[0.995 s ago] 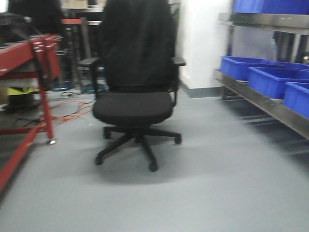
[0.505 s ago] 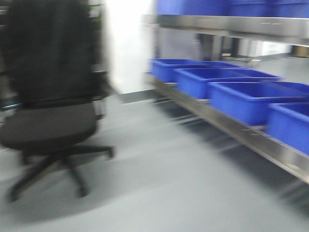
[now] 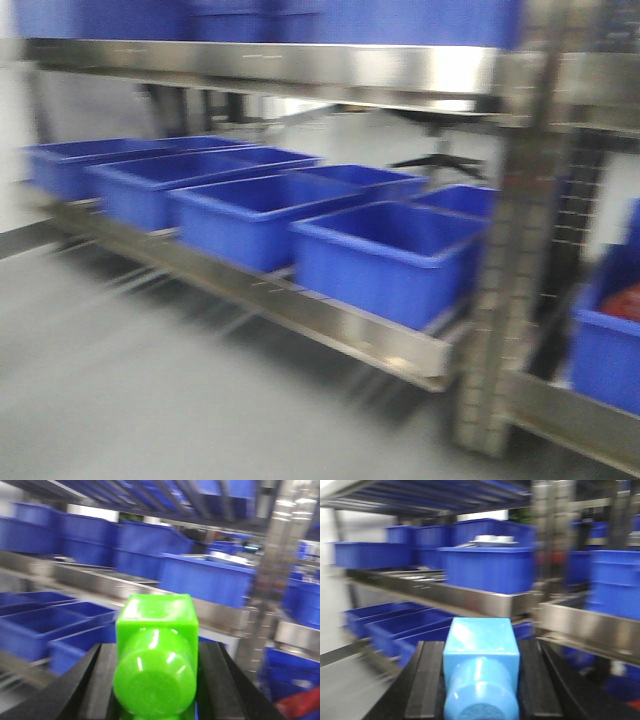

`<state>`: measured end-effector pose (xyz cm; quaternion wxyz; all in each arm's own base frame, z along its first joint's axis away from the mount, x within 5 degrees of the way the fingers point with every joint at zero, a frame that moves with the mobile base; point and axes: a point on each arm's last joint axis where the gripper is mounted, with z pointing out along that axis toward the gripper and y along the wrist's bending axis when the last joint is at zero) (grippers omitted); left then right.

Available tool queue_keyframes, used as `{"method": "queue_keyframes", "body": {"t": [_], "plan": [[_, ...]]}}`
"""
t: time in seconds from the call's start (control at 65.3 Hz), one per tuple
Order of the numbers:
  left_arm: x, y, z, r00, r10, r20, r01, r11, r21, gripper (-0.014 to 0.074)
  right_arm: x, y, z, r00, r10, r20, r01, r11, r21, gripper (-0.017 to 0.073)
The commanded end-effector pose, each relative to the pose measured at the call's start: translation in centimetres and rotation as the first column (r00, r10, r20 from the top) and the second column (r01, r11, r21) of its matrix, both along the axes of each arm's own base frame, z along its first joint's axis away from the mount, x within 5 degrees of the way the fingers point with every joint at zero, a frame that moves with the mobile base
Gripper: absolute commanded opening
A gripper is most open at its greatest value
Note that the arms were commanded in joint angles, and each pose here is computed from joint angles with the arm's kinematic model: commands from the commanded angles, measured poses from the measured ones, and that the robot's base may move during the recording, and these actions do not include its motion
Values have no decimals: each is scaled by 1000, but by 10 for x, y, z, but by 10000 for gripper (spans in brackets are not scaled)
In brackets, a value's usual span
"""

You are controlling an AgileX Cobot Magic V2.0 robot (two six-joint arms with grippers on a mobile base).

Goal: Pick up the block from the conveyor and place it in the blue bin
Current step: 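Drive up to the blue bins while holding both blocks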

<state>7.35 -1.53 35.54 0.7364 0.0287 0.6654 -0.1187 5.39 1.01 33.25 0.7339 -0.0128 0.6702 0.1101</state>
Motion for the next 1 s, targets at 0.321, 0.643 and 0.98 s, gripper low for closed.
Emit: {"method": "queue_keyframes", "body": {"t": [0.321,0.643,0.98], "plan": [[-2,0,2,1000,-1,24,1,1000,-3,-111,0,0,1,1000,-4,16,4,1000,-2,-160],[-2,0,2,1000,-1,24,1,1000,-3,-111,0,0,1,1000,-4,16,4,1000,-2,-160],[-2,0,2,1000,-1,24,1,1000,-3,-111,0,0,1,1000,-4,16,4,1000,-2,-160]]}}
